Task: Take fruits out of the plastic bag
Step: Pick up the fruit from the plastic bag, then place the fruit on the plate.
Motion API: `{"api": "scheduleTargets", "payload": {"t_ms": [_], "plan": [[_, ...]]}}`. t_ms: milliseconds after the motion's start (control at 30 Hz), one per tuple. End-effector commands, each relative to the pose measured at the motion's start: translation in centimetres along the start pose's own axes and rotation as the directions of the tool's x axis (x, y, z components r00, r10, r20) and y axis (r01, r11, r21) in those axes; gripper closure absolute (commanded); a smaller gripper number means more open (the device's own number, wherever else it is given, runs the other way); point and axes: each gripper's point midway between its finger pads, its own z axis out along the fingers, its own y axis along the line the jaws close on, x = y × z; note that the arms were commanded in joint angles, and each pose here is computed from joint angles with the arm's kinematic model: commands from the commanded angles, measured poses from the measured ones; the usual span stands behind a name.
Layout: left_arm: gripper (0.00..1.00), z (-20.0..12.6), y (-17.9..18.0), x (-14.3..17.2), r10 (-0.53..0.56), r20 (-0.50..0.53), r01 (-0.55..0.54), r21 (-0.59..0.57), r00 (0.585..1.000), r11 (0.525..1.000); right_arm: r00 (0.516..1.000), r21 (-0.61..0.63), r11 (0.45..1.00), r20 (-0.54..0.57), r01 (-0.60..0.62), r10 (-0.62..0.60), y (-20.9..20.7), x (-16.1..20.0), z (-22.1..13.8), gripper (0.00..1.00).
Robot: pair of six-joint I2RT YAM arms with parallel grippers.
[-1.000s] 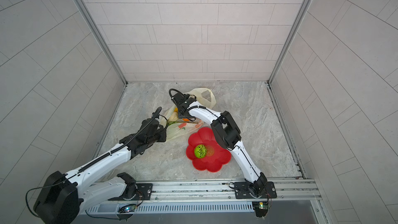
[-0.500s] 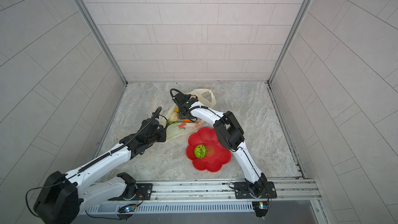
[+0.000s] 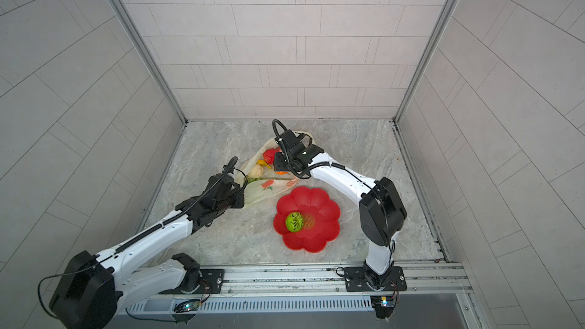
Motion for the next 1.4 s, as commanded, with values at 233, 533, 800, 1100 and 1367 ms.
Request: {"api": "scheduleTargets", "payload": {"t_ms": [233, 533, 800, 1100, 1367], "plan": [[1.0, -0.1, 0.3, -0.1, 0.008, 0.001, -0.008, -0.018, 1.0, 1.0, 1.0, -0.152, 0.988, 0.02, -0.004, 0.007, -2.0, 3.3, -6.2, 0.51], [1.0, -0.1, 0.2, -0.2, 0.009, 0.004, -0.009, -0.015, 1.0, 1.0, 0.999, -0.162, 0.986, 0.039, 0.037, -0.031, -4.4, 7.4, -9.9, 0.51], [1.0, 0.2, 0.1, -0.1, 0.009, -0.002, -0.009, -0.012, 1.0, 1.0, 0.999, -0.102, 0.994, 0.038, 0.03, -0.027, -7.2, 10.5, -11.9, 0.51], [1.0, 0.3, 0.1, -0.1, 0.012, -0.007, -0.012, -0.018, 1.0, 1.0, 1.0, -0.079, 0.997, -0.004, -0.004, 0.003, -9.1, 14.0, -11.1, 0.51], [1.0, 0.3, 0.2, -0.1, 0.012, -0.007, -0.013, -0.02, 1.0, 1.0, 0.995, -0.076, 0.993, -0.04, -0.096, 0.093, -10.1, 16.8, -8.2, 0.51]]}}
